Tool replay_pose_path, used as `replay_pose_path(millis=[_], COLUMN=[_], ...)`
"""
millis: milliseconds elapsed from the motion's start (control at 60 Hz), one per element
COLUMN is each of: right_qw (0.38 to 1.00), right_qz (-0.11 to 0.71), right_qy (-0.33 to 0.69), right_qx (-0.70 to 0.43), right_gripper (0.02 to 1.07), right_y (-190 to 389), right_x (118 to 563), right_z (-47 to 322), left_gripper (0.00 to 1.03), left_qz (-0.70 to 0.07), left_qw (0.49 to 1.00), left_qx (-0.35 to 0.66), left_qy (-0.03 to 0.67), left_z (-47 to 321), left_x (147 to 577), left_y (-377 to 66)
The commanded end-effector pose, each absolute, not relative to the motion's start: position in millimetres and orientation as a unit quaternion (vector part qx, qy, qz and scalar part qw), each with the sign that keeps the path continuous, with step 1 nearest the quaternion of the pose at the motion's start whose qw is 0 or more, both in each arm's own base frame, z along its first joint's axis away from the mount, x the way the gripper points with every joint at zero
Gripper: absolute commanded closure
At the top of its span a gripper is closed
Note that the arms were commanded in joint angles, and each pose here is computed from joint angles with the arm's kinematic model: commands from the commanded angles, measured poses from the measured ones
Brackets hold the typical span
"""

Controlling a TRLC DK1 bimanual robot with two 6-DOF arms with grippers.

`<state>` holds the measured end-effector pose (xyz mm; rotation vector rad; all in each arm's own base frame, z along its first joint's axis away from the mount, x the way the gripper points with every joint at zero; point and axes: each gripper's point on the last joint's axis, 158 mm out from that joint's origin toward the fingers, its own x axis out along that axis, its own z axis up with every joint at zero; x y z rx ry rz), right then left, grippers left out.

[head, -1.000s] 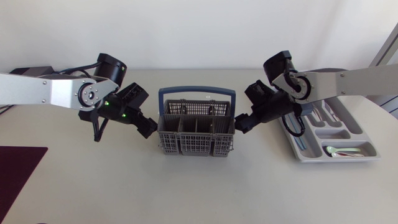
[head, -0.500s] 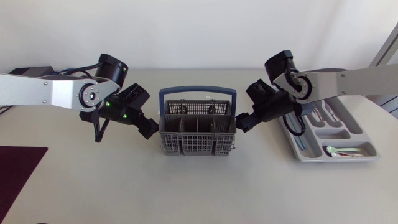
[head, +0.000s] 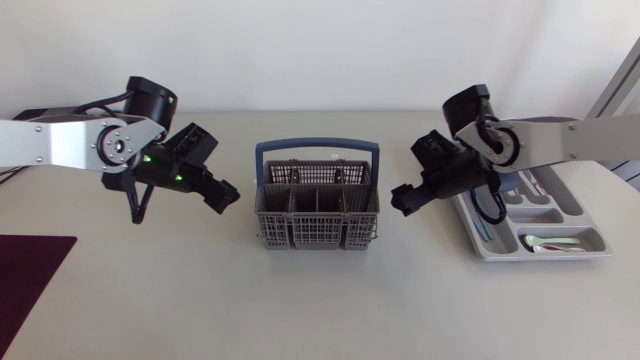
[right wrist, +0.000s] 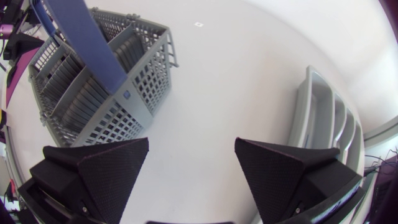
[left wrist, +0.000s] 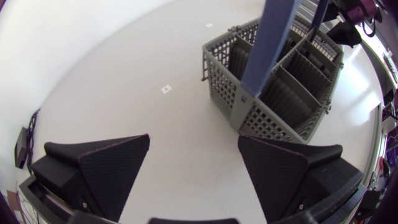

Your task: Sort the cutlery from the basket into the organizer compartments.

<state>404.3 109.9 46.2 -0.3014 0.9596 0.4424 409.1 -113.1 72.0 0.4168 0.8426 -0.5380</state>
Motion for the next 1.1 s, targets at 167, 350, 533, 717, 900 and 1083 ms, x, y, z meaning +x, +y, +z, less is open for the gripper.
replay_pose_path(millis=[167,350,533,717,900,1083], right_qw=[0.877,0.889,0.896,0.913,0.927,0.938], right_qz=[0.161,0.14,0.117,0.109,0.095,0.068], right_qy=[0.431,0.415,0.41,0.369,0.333,0.293], right_qx=[-0.136,-0.132,-0.125,-0.137,-0.144,-0.173], right_gripper=[0.07,0.07,0.07,0.07,0.07,0.07], right_y=[57,37,21,16,12,0], right_x=[391,379,365,344,331,323], right_z=[77,94,102,122,134,140], left_gripper=[0.05,0.05,0.05,0.05,0.05,0.05], left_qz=[-0.224,-0.215,-0.211,-0.19,-0.18,-0.159], left_qw=[0.881,0.882,0.884,0.912,0.922,0.935], left_qx=[0.182,0.174,0.171,0.168,0.161,0.18], left_qy=[0.375,0.381,0.38,0.324,0.303,0.261], left_z=[102,110,113,145,155,164], left_x=[393,380,368,357,346,336], left_y=[-84,-76,-73,-69,-66,-64])
